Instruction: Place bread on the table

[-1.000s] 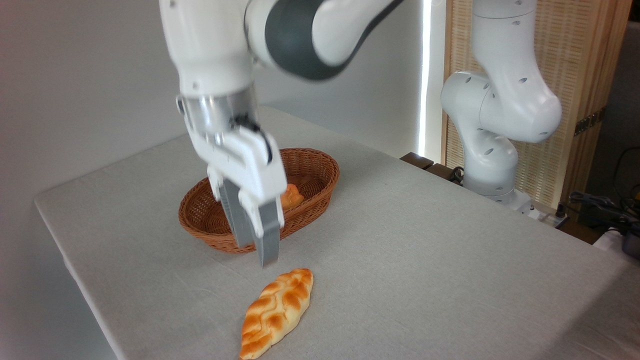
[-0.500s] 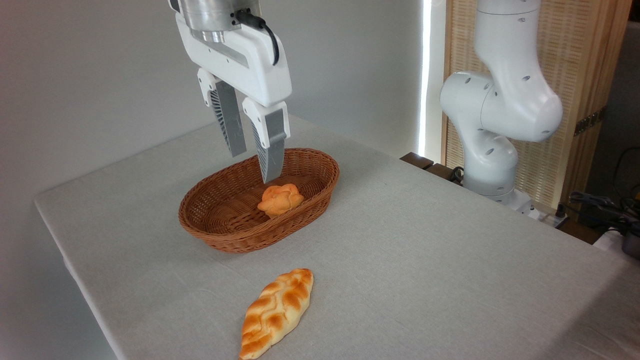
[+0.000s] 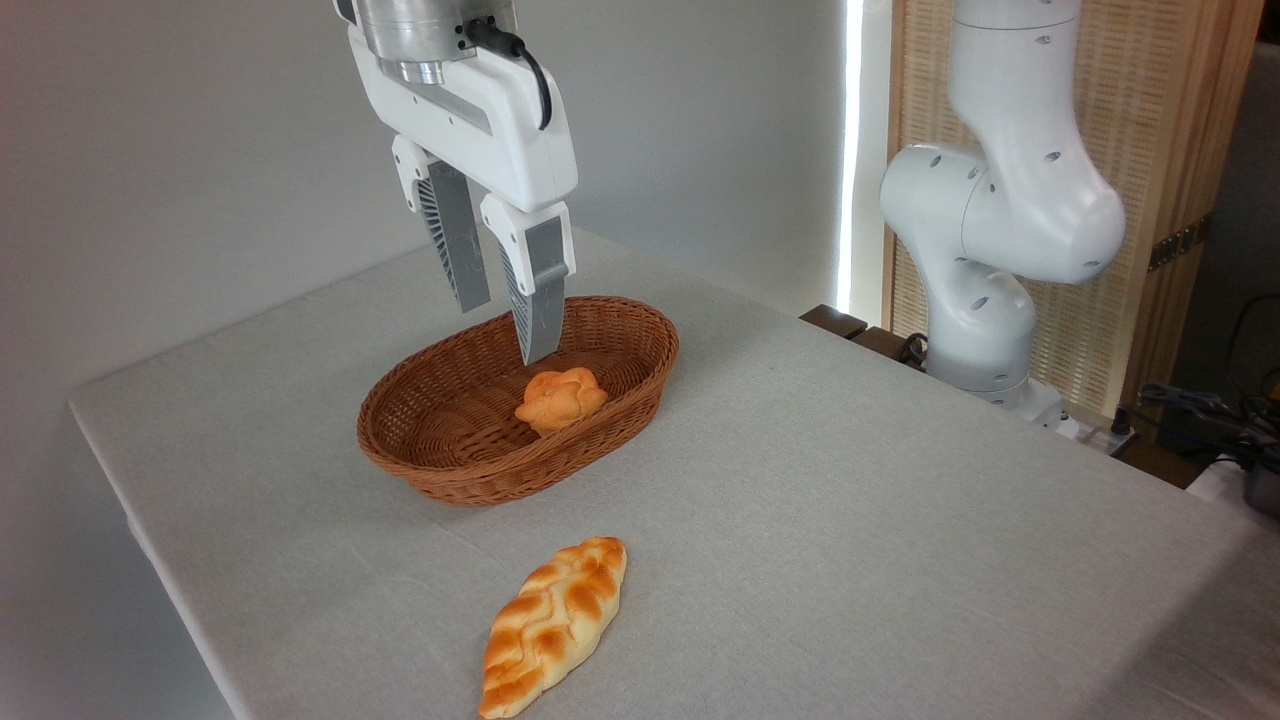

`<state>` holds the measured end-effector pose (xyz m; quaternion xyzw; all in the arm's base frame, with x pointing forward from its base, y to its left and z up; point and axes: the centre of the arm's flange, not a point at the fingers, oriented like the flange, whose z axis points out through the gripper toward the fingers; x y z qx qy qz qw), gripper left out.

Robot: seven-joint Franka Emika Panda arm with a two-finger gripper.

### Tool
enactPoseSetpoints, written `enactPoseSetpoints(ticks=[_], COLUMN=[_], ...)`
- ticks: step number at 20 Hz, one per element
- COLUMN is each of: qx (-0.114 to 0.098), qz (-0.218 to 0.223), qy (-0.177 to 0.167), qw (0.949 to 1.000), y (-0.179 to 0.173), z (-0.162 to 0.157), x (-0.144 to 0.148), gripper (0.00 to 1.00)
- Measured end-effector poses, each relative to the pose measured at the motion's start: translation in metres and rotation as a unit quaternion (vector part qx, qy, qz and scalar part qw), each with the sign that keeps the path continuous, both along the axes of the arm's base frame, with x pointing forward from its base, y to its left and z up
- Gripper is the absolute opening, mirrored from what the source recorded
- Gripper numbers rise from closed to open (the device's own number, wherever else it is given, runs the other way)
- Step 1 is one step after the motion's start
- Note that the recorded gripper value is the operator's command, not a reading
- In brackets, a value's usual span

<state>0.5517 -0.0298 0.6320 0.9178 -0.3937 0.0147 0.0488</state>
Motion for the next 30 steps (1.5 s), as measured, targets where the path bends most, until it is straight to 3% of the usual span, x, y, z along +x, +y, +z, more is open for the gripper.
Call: enactPoseSetpoints(ticks=[25,30], qx=[0.000,0.000], qz=[0.003,0.005], qy=[0.000,-0.020], qw=[1.0000,0.9998], y=[0.0034,0.0041], z=[-0.0002,0.0036], x=[0.0003,0.0034], gripper=[1.00,1.00])
